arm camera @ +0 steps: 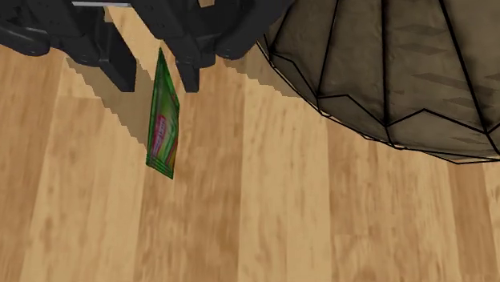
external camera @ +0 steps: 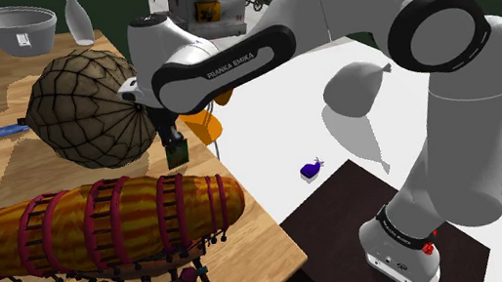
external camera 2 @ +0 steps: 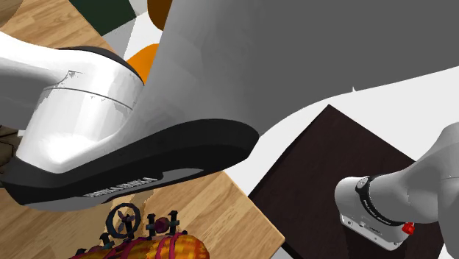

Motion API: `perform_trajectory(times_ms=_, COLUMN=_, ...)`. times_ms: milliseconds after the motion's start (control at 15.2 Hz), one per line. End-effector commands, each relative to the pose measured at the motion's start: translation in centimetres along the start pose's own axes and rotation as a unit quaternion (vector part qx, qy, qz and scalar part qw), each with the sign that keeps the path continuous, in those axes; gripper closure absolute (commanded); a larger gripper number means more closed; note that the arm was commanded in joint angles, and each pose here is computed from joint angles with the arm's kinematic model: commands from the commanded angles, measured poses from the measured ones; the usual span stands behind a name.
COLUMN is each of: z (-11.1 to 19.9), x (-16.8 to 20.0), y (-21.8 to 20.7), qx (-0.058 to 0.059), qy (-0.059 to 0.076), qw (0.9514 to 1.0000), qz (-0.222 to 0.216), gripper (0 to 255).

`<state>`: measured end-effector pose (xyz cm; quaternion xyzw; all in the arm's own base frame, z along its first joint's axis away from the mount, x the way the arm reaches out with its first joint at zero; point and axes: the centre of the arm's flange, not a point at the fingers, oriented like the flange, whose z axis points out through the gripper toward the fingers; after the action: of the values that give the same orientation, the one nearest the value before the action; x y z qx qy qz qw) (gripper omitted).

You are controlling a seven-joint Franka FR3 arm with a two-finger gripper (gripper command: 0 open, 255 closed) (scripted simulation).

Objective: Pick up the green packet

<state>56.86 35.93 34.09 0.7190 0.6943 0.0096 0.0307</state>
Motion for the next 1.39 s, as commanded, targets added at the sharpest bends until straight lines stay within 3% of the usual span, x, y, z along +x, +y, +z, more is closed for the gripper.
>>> perform_trajectory(times_ms=0, z=0.0, x=0.0, y=0.0, qx=0.000, qy=0.000, qw=1.0000, qz=0.000, gripper=255)
perform_trajectory(times_ms=462, z=0.1, x=0.0, y=0.0, qx=0.000, qy=0.000, qw=1.0000, qz=0.000, gripper=255)
perform_trajectory(times_ms=1320, z=-6.8, x=-0.2, y=0.4, qx=0.000, qy=0.000, qw=1.0000, qz=0.000, gripper=255)
